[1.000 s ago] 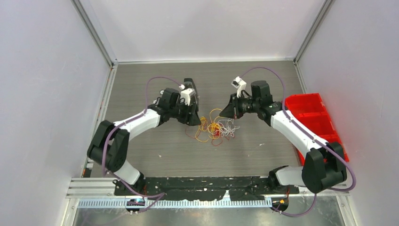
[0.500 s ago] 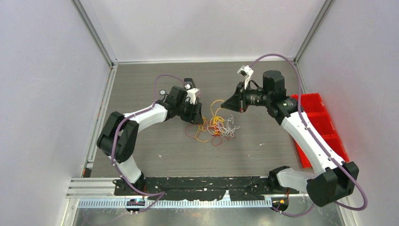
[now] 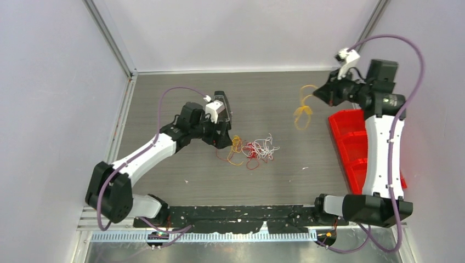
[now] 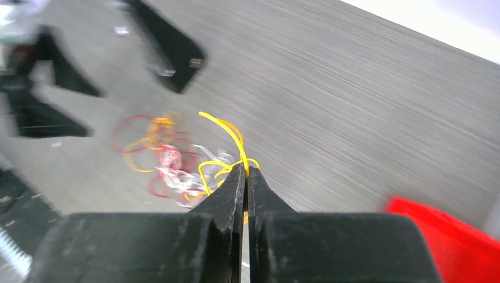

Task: Untangle the cables

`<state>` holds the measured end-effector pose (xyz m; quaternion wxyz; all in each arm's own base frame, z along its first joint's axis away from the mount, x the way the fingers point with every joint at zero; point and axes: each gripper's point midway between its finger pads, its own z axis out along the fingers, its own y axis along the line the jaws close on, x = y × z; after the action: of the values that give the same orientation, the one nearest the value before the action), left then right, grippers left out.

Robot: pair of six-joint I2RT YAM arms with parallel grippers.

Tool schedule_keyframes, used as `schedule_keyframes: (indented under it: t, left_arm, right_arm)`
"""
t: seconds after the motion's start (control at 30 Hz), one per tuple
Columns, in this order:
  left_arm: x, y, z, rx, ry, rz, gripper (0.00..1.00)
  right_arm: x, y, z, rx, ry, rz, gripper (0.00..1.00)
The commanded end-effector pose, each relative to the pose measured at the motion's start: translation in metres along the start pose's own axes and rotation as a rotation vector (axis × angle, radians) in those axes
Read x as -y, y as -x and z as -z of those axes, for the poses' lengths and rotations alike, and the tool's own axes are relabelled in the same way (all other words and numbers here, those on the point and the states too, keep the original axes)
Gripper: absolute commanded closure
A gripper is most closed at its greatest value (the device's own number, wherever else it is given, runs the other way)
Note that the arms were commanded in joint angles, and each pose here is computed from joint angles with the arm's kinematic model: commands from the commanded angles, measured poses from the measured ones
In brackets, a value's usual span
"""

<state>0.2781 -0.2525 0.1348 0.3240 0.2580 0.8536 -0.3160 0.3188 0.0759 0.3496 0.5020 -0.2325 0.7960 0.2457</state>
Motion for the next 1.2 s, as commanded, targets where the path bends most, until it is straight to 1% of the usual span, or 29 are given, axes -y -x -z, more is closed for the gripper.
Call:
schedule_keyframes:
  t: [0.0, 0.03, 0.07, 0.1, 0.13, 0.17, 0.2, 0.23, 0.27, 0.3, 0.33, 0.43, 0.6, 0.7, 0.87, 1.0, 1.17]
  left_arm:
    - [0.008, 0.009, 0.019, 0.063, 0.000, -0.063, 0.15]
    - [0.010, 0.009, 0.022, 0.068, -0.003, -0.064, 0.15]
    - [0.011, 0.010, 0.024, 0.077, -0.007, -0.065, 0.14]
    - [0.013, 0.010, 0.026, 0.081, -0.013, -0.070, 0.14]
    - [0.015, 0.010, 0.029, 0.083, -0.017, -0.077, 0.14]
    - [0.016, 0.010, 0.031, 0.085, -0.019, -0.084, 0.13]
    - [0.016, 0.009, 0.033, 0.084, -0.019, -0.091, 0.10]
    - [0.017, 0.008, 0.035, 0.083, -0.021, -0.097, 0.09]
    - [0.018, 0.008, 0.036, 0.082, -0.022, -0.102, 0.08]
    - [0.019, 0.008, 0.037, 0.081, -0.024, -0.105, 0.03]
    - [0.020, 0.009, 0.039, 0.082, -0.025, -0.107, 0.02]
    - [0.022, 0.010, 0.042, 0.081, -0.032, -0.107, 0.02]
    - [0.027, 0.013, 0.045, 0.085, -0.046, -0.099, 0.01]
    - [0.028, 0.011, 0.046, 0.079, -0.051, -0.097, 0.00]
    - [0.027, 0.007, 0.047, 0.066, -0.042, -0.099, 0.01]
    - [0.026, 0.007, 0.047, 0.066, -0.040, -0.101, 0.00]
    - [0.025, 0.006, 0.046, 0.062, -0.040, -0.101, 0.01]
  right_arm:
    - [0.078, -0.036, 0.045, -0.174, -0.252, 0.032, 0.95]
    - [0.092, -0.038, 0.054, -0.196, -0.306, 0.054, 0.95]
    - [0.112, -0.044, 0.064, -0.215, -0.358, 0.030, 0.95]
    - [0.123, -0.045, 0.072, -0.237, -0.398, 0.042, 0.95]
    - [0.137, -0.052, 0.081, -0.257, -0.432, 0.016, 0.95]
    - [0.148, -0.056, 0.094, -0.279, -0.468, 0.007, 0.95]
    - [0.151, -0.058, 0.101, -0.290, -0.482, 0.002, 0.95]
    - [0.156, -0.062, 0.114, -0.312, -0.508, -0.005, 0.94]
    - [0.155, -0.066, 0.121, -0.336, -0.510, 0.005, 0.95]
    - [0.158, -0.071, 0.133, -0.354, -0.539, -0.004, 0.95]
    - [0.155, -0.078, 0.140, -0.383, -0.535, 0.001, 0.95]
    - [0.152, -0.095, 0.172, -0.438, -0.591, 0.006, 0.95]
    - [0.146, -0.134, 0.212, -0.533, -0.622, 0.001, 0.95]
    - [0.143, -0.151, 0.226, -0.573, -0.627, 0.029, 0.95]
    - [0.145, -0.186, 0.239, -0.632, -0.619, 0.025, 0.95]
    - [0.158, -0.209, 0.240, -0.655, -0.638, 0.057, 0.95]
    - [0.167, -0.234, 0.235, -0.683, -0.664, 0.146, 0.95]
